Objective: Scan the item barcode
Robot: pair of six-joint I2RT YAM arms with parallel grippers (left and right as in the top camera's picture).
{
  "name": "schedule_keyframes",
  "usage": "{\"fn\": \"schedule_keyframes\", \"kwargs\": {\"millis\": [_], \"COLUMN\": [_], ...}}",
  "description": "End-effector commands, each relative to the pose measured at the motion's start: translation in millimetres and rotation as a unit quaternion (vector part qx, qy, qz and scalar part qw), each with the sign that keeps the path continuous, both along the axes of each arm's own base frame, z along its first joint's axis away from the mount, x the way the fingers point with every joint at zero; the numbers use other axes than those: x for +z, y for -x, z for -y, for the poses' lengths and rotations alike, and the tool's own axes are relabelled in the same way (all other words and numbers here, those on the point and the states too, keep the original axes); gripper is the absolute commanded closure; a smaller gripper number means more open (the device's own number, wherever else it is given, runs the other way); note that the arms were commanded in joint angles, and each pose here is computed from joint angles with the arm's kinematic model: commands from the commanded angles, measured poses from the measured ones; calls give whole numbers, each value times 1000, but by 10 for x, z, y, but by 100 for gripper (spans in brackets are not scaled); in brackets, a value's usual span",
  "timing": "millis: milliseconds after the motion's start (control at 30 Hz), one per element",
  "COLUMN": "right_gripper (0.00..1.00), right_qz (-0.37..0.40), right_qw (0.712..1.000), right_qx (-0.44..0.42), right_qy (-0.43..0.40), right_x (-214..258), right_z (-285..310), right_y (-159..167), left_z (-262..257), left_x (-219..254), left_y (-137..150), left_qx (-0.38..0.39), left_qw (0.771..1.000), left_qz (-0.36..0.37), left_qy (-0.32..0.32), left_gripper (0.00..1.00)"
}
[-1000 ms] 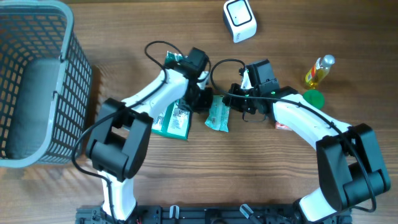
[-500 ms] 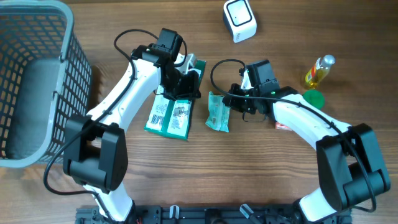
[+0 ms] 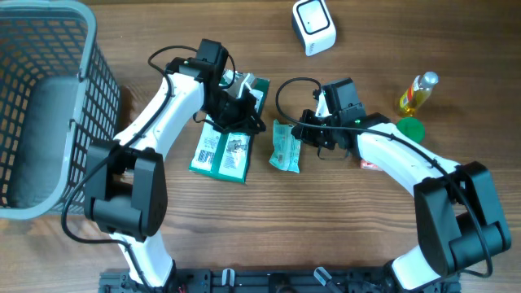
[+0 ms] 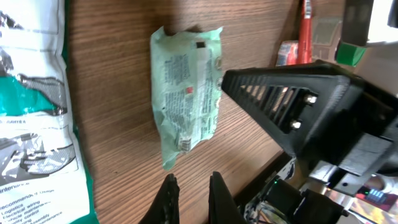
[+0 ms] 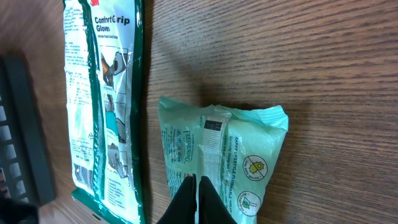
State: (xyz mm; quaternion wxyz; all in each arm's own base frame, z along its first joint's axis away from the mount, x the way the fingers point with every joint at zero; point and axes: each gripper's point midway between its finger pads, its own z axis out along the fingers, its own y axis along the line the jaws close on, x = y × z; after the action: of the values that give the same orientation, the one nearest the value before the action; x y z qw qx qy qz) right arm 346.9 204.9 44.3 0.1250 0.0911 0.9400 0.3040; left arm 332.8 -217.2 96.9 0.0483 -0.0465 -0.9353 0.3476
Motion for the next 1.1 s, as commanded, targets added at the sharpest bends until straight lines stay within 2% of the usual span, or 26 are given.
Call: {"fn": "schedule_keyframes", "kwargs": {"millis": [0,100,400,600,900,1067], "right_gripper": [96,96,96,96,96,96], "right_qz": [4,4,5,-3,-13,-29], "right_qw": [1000,1000,1000,999,1000,1000], "right_qx": [8,8,8,22,-5,-5], "right_qy": [-2,-2,-3,-26,-9,-2], "right_x": [23,23,24,63,-45,-206], "right_z": [-16,-16,-17,-92,-28,-21], "right_y": [7,6,4,54,7,20], "left_z": [20,107,-73,-1,229,235], "left_x": [-49,49,-7,-6,-171,-332], "left_y": [54,84,6,131,298,299], "left_qx": [-5,-6,8,-7,-44,-23], "left_qw": [999,997,998,998,997,998], "left_qz": [-28,-42,-34,-51,-39,-44], "left_qy": [25,66,46,42,44,43], "left_gripper": [96,96,96,96,96,96]}}
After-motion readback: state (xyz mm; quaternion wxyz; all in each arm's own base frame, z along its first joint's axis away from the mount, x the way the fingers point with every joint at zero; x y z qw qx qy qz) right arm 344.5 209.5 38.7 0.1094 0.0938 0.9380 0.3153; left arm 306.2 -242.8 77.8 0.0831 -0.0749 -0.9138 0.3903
